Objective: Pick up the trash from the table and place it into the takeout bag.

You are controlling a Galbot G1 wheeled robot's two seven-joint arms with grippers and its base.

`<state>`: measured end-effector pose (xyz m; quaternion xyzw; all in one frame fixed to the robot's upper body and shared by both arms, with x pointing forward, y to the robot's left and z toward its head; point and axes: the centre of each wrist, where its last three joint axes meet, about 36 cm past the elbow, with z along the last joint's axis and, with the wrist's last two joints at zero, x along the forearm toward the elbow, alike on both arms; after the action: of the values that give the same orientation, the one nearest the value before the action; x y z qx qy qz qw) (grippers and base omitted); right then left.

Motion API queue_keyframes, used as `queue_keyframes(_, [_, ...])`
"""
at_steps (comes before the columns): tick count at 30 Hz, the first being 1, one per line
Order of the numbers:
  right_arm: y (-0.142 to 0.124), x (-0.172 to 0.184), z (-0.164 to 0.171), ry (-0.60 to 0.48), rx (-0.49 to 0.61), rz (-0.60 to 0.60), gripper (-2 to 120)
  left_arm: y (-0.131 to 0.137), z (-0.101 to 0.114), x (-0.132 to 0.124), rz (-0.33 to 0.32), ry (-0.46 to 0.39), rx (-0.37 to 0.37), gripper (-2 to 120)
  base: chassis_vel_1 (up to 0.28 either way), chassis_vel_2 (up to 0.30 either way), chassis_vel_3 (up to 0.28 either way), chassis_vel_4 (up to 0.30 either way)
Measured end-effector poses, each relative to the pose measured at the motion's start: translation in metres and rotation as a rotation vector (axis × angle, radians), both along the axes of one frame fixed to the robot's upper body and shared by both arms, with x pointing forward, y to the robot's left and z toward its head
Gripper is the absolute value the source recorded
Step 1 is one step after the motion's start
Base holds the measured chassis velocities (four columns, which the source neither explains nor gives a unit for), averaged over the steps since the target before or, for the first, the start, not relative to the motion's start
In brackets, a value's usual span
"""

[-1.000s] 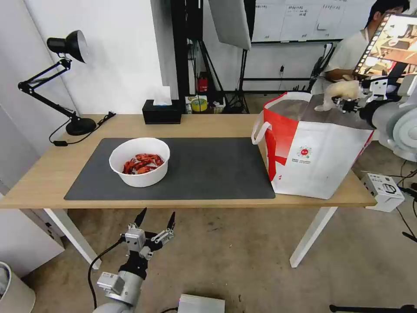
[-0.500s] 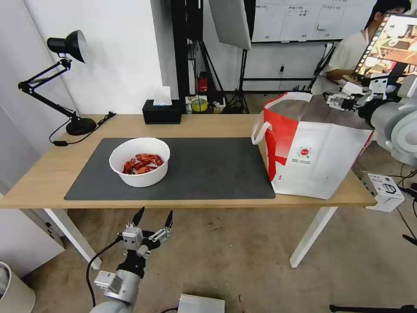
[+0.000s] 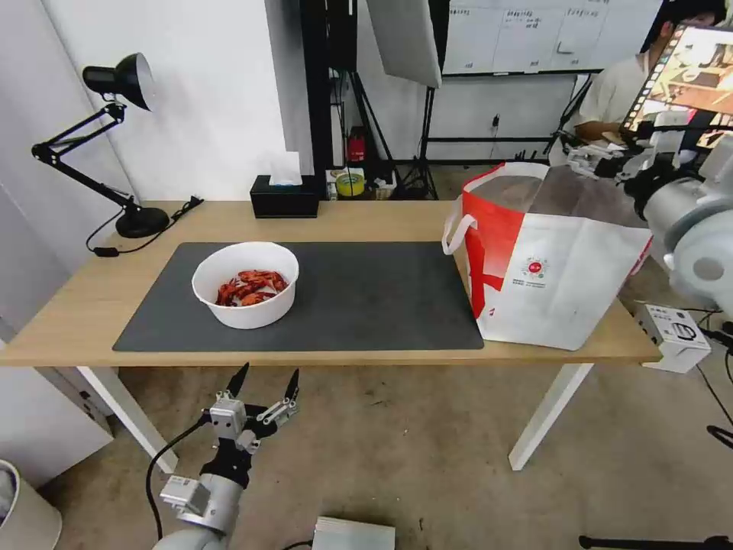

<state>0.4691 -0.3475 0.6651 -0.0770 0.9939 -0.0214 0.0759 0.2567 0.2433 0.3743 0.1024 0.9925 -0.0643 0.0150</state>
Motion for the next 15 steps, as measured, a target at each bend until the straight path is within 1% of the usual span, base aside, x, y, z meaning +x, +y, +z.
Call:
queue_keyframes(2, [0.004,-0.002,-0.004,-0.015,-0.001,0.012,100,0.000,0.000,0.000,0.001,0.001,0.000,100,0.000,0.000,0.000,0.000])
queue_keyframes(4, [0.022,-0.010,-0.020,-0.080,0.011,0.070,100,0.000,-0.001,0.000,0.007,0.001,-0.003,100,0.000,0.000,0.000,0.000])
queue_keyframes(5, [0.025,-0.012,-0.025,-0.098,0.015,0.085,100,0.001,-0.001,0.000,0.009,0.001,-0.002,100,0.000,0.000,0.000,0.000])
queue_keyframes(10, [0.033,-0.016,-0.036,-0.130,0.025,0.117,100,0.004,-0.001,0.000,0.018,0.002,0.002,100,0.000,0.000,0.000,0.000])
queue_keyframes(13, [0.043,-0.024,-0.053,-0.155,0.048,0.149,100,0.009,-0.001,0.000,0.020,0.004,0.010,100,0.000,0.000,0.000,0.000])
queue_keyframes(14, [0.043,-0.024,-0.053,-0.155,0.048,0.149,100,0.009,-0.001,0.000,0.020,0.004,0.010,100,0.000,0.000,0.000,0.000])
queue_keyframes(15, [0.048,-0.028,-0.062,-0.174,0.053,0.158,100,0.011,-0.002,0.000,0.019,0.006,0.016,100,0.000,0.000,0.000,0.000])
